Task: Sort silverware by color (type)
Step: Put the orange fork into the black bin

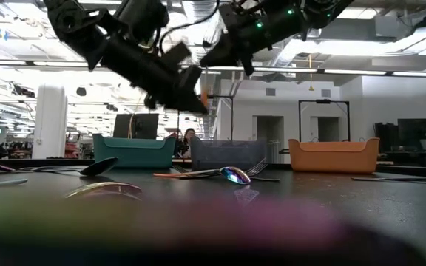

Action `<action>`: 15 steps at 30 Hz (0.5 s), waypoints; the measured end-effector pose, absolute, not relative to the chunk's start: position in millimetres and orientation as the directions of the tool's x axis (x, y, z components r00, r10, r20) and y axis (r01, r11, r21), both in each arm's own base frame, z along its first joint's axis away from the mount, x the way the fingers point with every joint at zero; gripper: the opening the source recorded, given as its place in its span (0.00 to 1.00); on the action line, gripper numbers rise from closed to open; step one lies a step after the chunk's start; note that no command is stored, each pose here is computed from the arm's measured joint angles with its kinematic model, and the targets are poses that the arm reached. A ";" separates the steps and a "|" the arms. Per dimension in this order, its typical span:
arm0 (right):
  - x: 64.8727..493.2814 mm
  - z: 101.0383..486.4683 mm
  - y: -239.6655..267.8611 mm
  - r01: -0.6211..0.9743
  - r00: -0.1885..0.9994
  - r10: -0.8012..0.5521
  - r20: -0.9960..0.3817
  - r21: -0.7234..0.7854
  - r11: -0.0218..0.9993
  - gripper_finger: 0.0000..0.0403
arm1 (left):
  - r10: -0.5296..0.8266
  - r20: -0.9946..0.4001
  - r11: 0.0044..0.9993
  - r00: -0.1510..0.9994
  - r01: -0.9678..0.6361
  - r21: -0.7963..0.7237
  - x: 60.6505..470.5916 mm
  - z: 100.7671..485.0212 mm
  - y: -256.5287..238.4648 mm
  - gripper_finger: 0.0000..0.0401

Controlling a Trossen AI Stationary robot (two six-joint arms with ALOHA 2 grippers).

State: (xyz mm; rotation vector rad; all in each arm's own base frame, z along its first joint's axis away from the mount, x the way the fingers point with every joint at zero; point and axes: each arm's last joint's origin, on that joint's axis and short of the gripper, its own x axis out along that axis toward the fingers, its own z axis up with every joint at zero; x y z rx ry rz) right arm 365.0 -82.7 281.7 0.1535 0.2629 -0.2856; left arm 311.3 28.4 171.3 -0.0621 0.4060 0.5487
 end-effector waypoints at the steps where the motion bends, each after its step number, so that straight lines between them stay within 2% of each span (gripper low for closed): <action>1: 365.2 281.2 -81.1 0.299 0.924 -0.260 -0.282 0.107 0.948 0.03 | 0.474 -0.384 0.865 0.792 -0.501 0.033 312.3 172.5 28.4 0.18; 4: 367.7 277.8 -75.2 0.313 0.916 -0.275 -0.293 0.091 0.945 0.03 | 0.457 -0.361 0.872 0.813 -0.489 0.002 314.1 178.3 31.3 0.31; 9: 360.7 273.6 -91.6 0.510 0.793 -0.514 -0.326 -0.105 0.854 0.03 | 0.446 -0.405 0.875 0.798 -0.484 0.009 311.5 174.4 27.9 0.49; 15: 341.4 265.1 -138.4 0.616 0.658 -0.635 -0.404 -0.195 0.763 0.03 | 0.469 -0.394 0.872 0.791 -0.485 0.064 302.3 190.6 17.2 0.56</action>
